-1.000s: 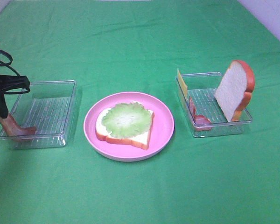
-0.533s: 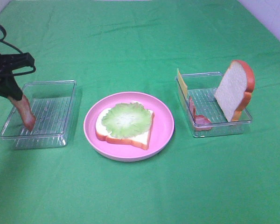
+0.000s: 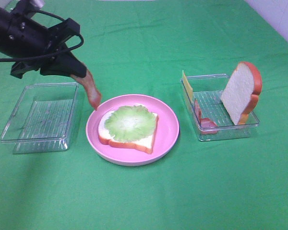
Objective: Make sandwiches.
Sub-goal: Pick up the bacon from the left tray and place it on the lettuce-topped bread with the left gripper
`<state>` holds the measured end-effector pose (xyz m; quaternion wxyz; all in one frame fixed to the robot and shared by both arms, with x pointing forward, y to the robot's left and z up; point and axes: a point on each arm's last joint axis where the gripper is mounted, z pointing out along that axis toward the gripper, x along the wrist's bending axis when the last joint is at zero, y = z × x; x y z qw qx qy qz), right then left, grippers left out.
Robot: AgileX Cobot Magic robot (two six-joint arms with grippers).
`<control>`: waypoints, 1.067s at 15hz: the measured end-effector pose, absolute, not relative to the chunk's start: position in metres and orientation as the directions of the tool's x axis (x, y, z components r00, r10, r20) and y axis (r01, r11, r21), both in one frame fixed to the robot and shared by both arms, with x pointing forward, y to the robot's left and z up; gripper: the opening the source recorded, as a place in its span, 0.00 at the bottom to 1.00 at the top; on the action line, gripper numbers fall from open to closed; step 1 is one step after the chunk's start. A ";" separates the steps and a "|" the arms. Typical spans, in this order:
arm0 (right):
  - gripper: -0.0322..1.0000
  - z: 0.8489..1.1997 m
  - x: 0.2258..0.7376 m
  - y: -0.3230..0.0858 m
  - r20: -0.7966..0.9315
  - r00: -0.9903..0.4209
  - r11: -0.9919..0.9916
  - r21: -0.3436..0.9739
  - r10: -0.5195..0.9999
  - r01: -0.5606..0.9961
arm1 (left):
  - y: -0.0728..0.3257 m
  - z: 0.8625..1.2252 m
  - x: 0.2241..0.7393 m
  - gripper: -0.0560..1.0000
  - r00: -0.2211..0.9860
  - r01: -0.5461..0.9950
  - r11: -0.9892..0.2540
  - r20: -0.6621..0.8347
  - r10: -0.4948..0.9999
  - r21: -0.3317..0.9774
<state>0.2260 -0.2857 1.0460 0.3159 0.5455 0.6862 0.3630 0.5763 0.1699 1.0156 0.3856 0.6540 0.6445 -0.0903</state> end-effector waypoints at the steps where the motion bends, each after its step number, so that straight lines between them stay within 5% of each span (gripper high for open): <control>1: 0.77 1.046 0.226 -0.286 -0.037 -0.205 0.141 0.843 0.978 0.519 | 0.154 1.018 0.574 0.05 0.187 0.903 0.124 -0.634 0.750 0.412; 9: 0.77 1.046 0.226 -0.286 -0.037 -0.205 0.141 0.843 0.978 0.519 | 0.086 0.959 0.587 0.05 0.199 0.956 0.026 -0.711 0.675 0.292; 16: 0.77 1.046 0.226 -0.286 -0.037 -0.205 0.141 0.843 0.978 0.519 | 0.097 0.932 0.595 0.05 0.242 0.938 -0.059 -0.526 0.815 0.340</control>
